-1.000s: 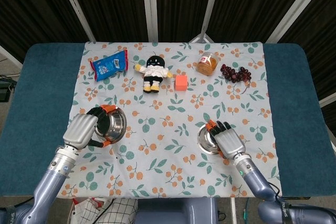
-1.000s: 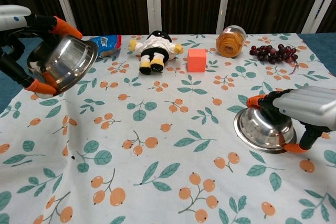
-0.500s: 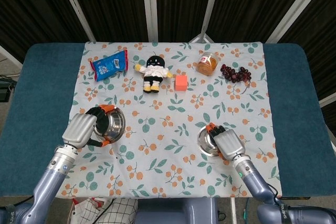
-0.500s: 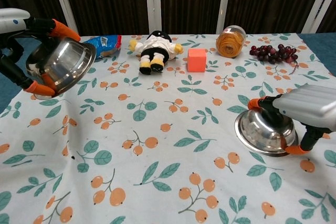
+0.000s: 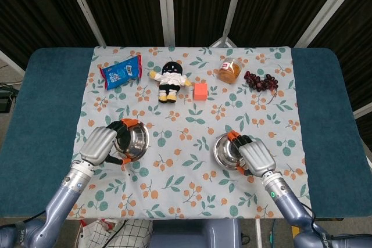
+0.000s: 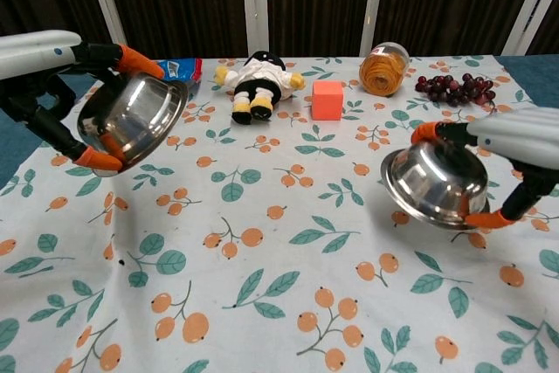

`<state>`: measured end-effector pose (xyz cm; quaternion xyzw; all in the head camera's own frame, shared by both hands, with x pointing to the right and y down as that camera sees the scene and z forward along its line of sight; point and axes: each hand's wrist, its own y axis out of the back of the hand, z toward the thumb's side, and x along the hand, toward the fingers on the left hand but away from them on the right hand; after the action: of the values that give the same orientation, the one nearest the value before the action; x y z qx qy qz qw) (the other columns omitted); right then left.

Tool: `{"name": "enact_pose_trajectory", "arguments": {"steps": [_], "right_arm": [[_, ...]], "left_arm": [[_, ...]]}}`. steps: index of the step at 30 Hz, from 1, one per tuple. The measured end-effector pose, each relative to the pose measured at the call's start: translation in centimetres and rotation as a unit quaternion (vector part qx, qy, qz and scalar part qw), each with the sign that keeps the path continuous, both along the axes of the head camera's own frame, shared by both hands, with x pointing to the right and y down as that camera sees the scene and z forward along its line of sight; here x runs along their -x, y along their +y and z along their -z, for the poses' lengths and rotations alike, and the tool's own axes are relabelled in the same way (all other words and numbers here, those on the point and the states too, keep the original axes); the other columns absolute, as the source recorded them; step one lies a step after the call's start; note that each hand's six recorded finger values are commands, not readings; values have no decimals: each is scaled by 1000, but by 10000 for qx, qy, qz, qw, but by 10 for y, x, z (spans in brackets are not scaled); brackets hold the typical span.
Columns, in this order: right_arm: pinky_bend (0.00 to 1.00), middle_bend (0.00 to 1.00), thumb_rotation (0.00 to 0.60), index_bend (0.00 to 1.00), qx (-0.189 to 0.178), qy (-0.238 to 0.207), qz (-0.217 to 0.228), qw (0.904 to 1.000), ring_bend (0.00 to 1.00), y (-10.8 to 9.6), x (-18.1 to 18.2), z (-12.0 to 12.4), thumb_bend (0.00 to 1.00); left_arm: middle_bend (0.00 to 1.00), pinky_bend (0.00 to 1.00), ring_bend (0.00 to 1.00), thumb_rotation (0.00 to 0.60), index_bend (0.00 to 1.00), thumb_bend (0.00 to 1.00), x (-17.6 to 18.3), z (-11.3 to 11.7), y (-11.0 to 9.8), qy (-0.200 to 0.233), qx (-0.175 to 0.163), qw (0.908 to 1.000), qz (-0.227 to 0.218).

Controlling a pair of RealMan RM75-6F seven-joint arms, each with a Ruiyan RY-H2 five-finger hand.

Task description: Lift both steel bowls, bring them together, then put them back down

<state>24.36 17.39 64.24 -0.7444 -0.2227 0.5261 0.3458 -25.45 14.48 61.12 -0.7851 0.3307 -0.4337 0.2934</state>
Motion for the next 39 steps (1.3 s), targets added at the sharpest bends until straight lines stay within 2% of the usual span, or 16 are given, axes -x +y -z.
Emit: {"name": "enact_pose_trajectory", "arguments": {"steps": [4, 7, 10, 12, 13, 16, 17, 19, 20, 24, 27, 28, 29, 30, 34, 39], "right_arm": [[1000, 981, 600, 1000, -20, -689, -577, 9959, 986, -13, -9, 19, 379], [1000, 981, 600, 1000, 83, -1282, -1088, 9857, 986, -22, -19, 31, 379], [1000, 981, 600, 1000, 282, -1901, -1628, 9678, 986, -30, -30, 41, 380], [1000, 981, 600, 1000, 472, -2355, -2025, 9494, 986, -35, -38, 47, 380], [1000, 981, 600, 1000, 567, -2554, -2201, 9397, 986, -38, -42, 50, 380], [1000, 981, 600, 1000, 916, -3193, -2752, 9022, 986, -45, -53, 56, 381], [1000, 981, 600, 1000, 1059, -3429, -2954, 8854, 986, -47, -57, 59, 381], [1000, 981, 600, 1000, 1277, -3752, -3232, 8593, 986, -50, -62, 62, 381], [1000, 981, 600, 1000, 1427, -3947, -3405, 8414, 986, -52, -65, 64, 381], [1000, 981, 600, 1000, 1916, -4457, -3890, 7832, 986, -56, -72, 68, 382], [1000, 981, 600, 1000, 2284, -4691, -4135, 7462, 986, -56, -74, 70, 382], [1000, 981, 600, 1000, 2391, -4724, -4172, 7387, 986, -56, -74, 71, 383], [1000, 981, 600, 1000, 2528, -4738, -4186, 7324, 986, -55, -72, 71, 383], [1000, 981, 600, 1000, 2622, -4729, -4167, 7307, 986, -53, -71, 72, 383], [1000, 981, 600, 1000, 2949, -4623, -3992, 7348, 986, -43, -59, 73, 386], [1000, 981, 600, 1000, 3209, -4629, -3957, 7254, 986, -30, -40, 70, 388]], "left_arm": [[709, 778, 609, 600, 582, 521, -12, -3, 3, 371, -95, 9993, -37], [710, 777, 609, 600, 582, 521, -22, -2, 5, 782, -124, 9969, -29], [709, 777, 609, 600, 580, 521, -33, 4, 8, 1230, -221, 9921, -59], [709, 777, 609, 600, 579, 521, -39, 10, 9, 1499, -339, 9881, -72], [709, 777, 609, 600, 579, 521, -43, 14, 9, 1685, -429, 9847, -69], [709, 777, 609, 600, 579, 521, -53, 23, 10, 2065, -587, 9767, -36], [710, 777, 609, 600, 579, 521, -54, 24, 10, 2127, -617, 9752, -24], [710, 777, 609, 600, 579, 519, -57, 27, 9, 2228, -687, 9724, -2], [709, 777, 609, 600, 579, 517, -58, 28, 9, 2263, -710, 9715, 14], [709, 778, 609, 600, 578, 513, -61, 31, 7, 2370, -842, 9678, 78], [710, 778, 609, 600, 578, 511, -62, 32, 6, 2357, -951, 9671, 64], [710, 777, 609, 600, 578, 511, -63, 32, 5, 2370, -985, 9665, 64], [709, 777, 609, 600, 578, 511, -64, 32, 5, 2386, -1008, 9658, 65], [709, 777, 609, 600, 578, 511, -65, 32, 5, 2409, -1028, 9651, 66], [709, 778, 608, 600, 578, 511, -73, 31, 6, 2610, -1127, 9587, 42], [710, 777, 609, 600, 578, 509, -85, 33, 8, 2863, -1296, 9493, 17]]}}
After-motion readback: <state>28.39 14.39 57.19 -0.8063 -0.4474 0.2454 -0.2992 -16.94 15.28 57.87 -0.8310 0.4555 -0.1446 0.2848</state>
